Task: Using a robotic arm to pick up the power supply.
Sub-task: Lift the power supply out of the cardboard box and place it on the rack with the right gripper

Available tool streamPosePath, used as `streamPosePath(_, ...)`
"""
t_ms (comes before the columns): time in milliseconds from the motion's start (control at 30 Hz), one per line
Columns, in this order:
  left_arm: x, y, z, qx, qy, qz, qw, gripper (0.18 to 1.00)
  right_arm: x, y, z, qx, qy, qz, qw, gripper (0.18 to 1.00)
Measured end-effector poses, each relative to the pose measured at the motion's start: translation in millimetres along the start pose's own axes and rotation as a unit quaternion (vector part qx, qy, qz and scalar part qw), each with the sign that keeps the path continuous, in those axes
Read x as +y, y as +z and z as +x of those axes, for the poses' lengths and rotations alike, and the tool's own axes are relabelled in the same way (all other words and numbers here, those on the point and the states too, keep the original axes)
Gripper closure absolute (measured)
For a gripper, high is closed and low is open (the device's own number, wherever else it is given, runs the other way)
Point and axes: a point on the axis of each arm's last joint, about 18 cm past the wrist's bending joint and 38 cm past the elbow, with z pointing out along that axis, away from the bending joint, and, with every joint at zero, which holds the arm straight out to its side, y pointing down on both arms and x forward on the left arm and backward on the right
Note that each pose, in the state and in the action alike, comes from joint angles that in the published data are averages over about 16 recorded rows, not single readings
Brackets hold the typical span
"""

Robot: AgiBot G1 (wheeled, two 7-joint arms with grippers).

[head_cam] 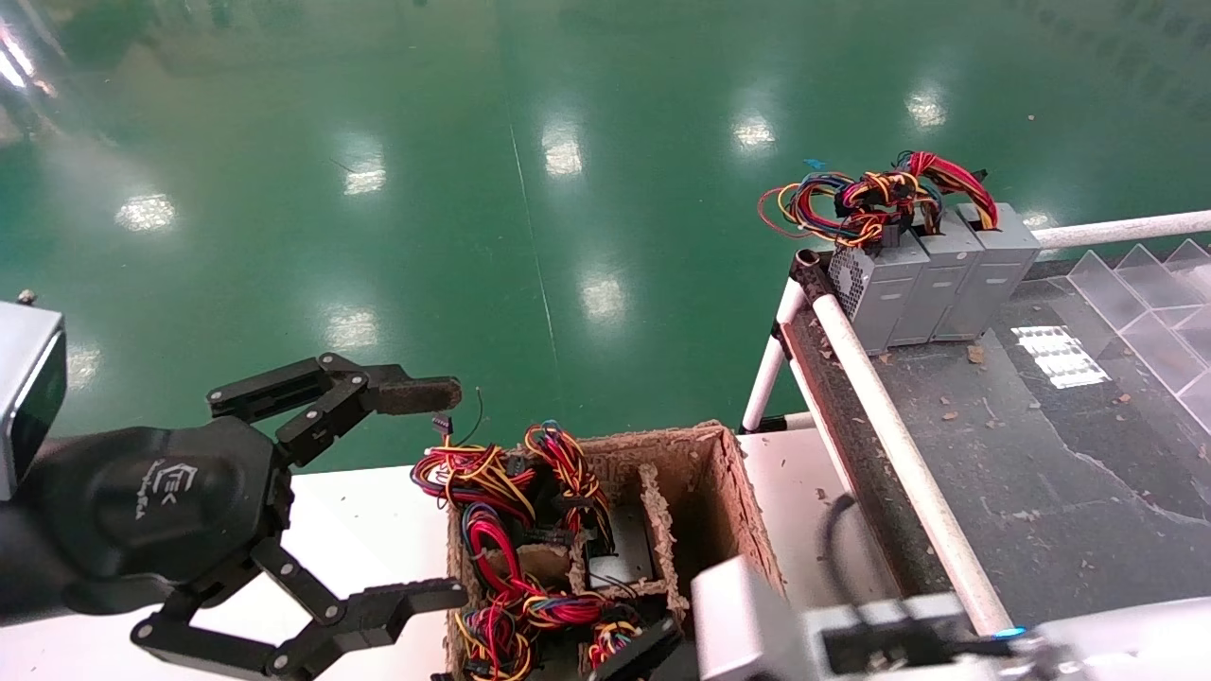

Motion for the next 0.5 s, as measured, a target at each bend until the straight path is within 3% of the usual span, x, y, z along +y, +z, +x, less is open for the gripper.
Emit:
streamPosePath(267,0,0,0,0.0,0.0,0.0,1.0,0.184,-36,-44,5,0.042,-0.016,0.064,0.997,0.961)
streamPosePath(500,0,0,0,0.0,0.0,0.0,1.0,0.184,-68,-95,9,0.097,-0.048,0.114,0.987,0.962)
